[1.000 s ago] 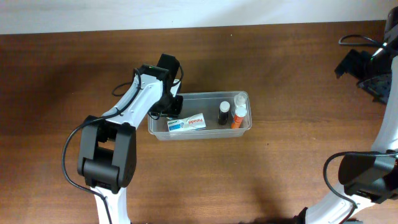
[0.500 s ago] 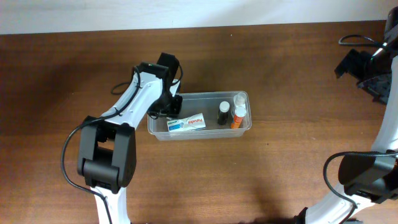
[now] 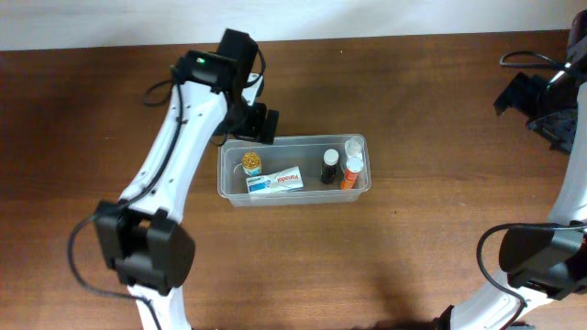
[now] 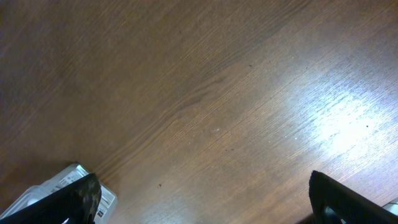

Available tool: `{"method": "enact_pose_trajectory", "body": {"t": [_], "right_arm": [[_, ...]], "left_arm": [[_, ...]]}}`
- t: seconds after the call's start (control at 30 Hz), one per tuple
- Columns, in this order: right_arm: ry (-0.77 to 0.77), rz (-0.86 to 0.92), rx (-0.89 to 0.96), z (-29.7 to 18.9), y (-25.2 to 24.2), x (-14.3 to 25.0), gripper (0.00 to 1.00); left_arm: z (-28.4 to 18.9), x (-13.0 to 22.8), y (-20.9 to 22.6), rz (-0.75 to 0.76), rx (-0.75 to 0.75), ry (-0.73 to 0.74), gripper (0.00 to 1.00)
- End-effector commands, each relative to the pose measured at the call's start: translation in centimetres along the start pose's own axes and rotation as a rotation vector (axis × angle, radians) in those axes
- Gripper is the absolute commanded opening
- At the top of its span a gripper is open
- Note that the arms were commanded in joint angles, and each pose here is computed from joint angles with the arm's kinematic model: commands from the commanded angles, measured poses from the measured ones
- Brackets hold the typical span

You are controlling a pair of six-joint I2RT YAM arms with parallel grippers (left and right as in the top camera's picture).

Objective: Pack container

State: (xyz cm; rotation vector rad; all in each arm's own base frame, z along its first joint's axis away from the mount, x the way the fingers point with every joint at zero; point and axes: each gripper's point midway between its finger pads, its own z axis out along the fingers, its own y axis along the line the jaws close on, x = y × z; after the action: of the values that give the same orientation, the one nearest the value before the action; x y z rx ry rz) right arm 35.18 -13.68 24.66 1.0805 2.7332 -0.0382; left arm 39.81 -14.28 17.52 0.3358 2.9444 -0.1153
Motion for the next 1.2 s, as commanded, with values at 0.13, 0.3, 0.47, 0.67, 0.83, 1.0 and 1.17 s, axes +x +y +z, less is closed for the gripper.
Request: {"method": "enact_pose_trajectory", "body": {"t": [0.13, 0.3, 0.47, 0.67, 0.83, 1.0, 1.17], "right_arm": [[-0.02, 0.003, 0.0, -0.5, 0.0, -0.2, 0.98], [-0.02, 0.003, 0.0, -0.5, 0.0, -0.2, 0.98], [-0.02, 0.003, 0.0, -0.5, 0.0, -0.2, 0.98], [-0.02, 0.003, 0.0, -0.5, 0.0, -0.2, 0.98], [-0.02, 0.003, 0.0, -0.5, 0.0, -0.2, 0.98], [-0.02, 0.003, 0.0, -0.5, 0.0, -0.2, 0.98], [-0.02, 0.003, 0.0, -0.5, 0.0, -0.2, 0.98]], "left_arm": [[-10.6, 3.9, -0.2, 0.04, -0.029, -0.151, 0.99], [-14.8, 8.9, -2.9, 0.088, 0.094, -0.143, 0.99], [-17.5, 10.9, -3.5, 0.112, 0.126, -0.208, 0.99], [-20.9, 13.1, -3.8, 0.125, 0.181, -0.31, 0.99], [-23.6, 15.2, -2.8, 0.125, 0.157, -0.417, 0.99], [-24.8, 15.8, 0.4, 0.059, 0.04, -0.572, 0.99], [-24.5, 15.0, 4.1, -0.077, -0.021, -0.817, 0.99]]}}
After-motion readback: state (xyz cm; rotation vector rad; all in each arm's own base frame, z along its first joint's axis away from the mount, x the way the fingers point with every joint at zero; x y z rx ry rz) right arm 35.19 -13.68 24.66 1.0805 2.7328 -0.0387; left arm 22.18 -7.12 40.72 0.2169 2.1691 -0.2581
